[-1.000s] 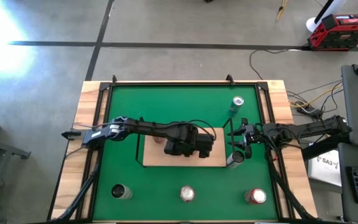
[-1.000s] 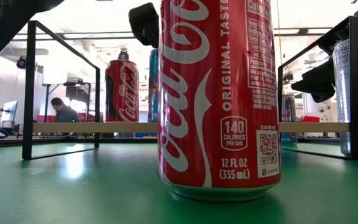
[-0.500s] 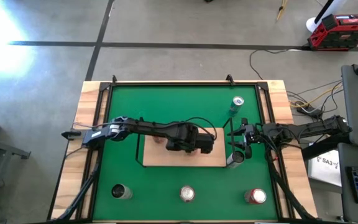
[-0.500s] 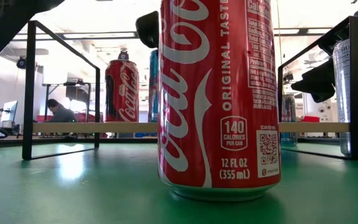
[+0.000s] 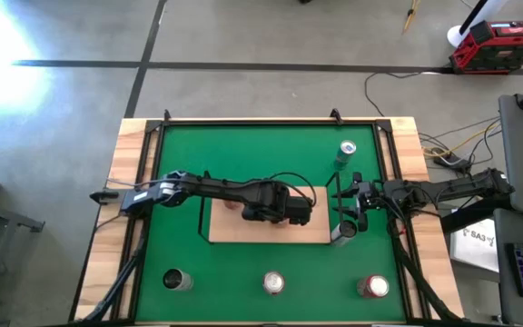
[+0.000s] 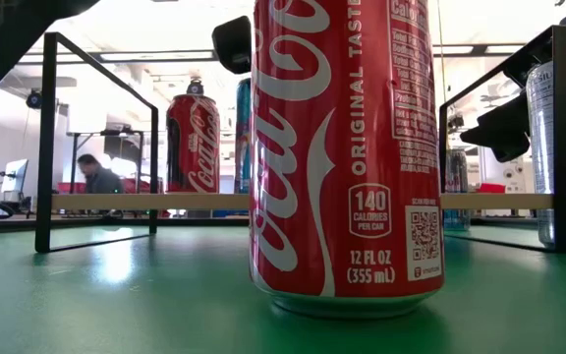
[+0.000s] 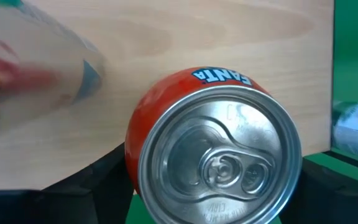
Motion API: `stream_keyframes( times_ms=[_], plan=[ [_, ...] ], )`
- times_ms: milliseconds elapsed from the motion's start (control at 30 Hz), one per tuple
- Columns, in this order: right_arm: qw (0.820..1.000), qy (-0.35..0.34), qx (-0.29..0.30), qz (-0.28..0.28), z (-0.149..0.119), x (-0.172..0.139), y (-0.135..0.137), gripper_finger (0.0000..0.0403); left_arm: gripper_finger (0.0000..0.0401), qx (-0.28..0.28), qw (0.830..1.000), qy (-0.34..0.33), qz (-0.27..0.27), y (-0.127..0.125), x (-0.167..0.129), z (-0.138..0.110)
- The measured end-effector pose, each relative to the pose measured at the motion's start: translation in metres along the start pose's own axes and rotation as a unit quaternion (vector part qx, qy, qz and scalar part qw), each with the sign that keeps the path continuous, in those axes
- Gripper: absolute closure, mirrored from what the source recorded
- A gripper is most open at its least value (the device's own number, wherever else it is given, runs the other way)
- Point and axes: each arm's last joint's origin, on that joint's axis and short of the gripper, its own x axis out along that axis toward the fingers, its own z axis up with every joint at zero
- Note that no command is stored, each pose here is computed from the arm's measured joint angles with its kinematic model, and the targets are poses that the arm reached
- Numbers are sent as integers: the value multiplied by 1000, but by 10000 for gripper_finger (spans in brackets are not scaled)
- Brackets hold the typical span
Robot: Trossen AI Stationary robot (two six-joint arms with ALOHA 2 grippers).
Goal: Place canned beverage on shelf
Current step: Put the top orange soda can on the shelf
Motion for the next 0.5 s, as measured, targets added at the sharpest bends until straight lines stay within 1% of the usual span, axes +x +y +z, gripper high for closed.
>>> stream_keyframes(
  times_ms=[133,267,500],
  plan=[
    [1000,0,0,0,0,0,0,207,102,-7,1000,4,-17,-3,0,-2],
    [1000,0,0,0,0,0,0,207,100,-8,1000,3,-23,-5,0,-2],
    [1000,0,0,0,0,0,0,207,98,-3,999,-31,-30,-6,0,1]
  ],
)
